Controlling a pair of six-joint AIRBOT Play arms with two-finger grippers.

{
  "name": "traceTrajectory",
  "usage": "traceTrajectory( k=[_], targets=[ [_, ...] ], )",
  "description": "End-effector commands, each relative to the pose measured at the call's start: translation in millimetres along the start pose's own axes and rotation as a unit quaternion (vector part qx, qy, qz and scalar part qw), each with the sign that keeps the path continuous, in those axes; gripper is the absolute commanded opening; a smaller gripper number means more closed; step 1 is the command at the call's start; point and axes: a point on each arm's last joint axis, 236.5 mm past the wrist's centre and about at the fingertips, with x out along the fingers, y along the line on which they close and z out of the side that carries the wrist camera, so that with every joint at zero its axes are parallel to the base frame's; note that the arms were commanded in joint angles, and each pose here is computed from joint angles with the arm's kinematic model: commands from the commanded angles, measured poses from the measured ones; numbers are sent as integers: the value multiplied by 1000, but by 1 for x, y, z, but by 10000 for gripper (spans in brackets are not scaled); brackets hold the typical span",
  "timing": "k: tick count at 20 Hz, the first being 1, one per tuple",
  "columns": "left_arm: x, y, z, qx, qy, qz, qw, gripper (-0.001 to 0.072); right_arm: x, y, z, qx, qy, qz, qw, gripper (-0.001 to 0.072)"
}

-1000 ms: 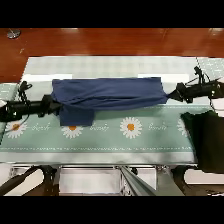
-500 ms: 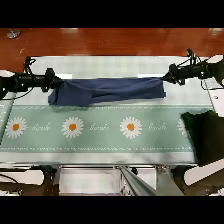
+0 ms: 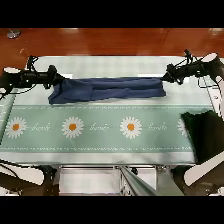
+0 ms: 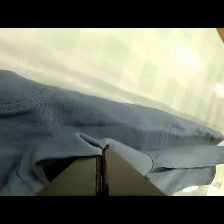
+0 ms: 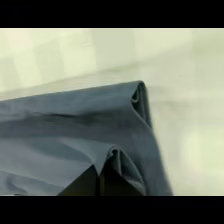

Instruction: Fold the shirts.

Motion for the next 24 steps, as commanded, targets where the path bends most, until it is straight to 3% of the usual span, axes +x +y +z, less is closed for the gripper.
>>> traceTrajectory(
  k=[1, 6, 7, 8, 9, 11, 13, 16, 19, 24],
  targets=[
    [5, 7, 7, -4, -12, 7, 1000, 19, 12, 1, -10, -7, 23, -2, 1000, 22],
    [6, 7, 9, -3, -18, 9, 1000, 20, 13, 1, -3, -4, 8, -4, 1000, 22],
    [5, 4, 7, -1, -11, 5, 1000, 28, 10, -1, -1, -1, 6, -2, 1000, 60],
    [2, -1, 4, 2, 1, -2, 1000, 257, 4, -1, 2, 1, 3, 2, 1000, 369],
    [-6, -9, 0, 11, 23, -14, 1000, 712, -6, -3, 4, -10, 6, 4, 1000, 626],
    [-39, -4, -4, 24, 72, 4, 997, 693, -31, -24, 3, -9, 21, -9, 1000, 619],
    [-82, 36, -10, -1, 92, 101, 991, 635, -49, -59, -10, 27, 46, -34, 998, 618],
    [-125, 68, -18, 26, 47, 206, 977, 636, -45, -83, -33, 62, 79, -40, 994, 618],
    [-123, 31, -47, 65, -27, 146, 987, 663, -22, -62, -43, 47, 91, -8, 995, 617],
    [-111, -25, -125, 135, -19, 78, 988, 668, 13, -13, -44, 6, 89, 18, 996, 617]
  ],
)
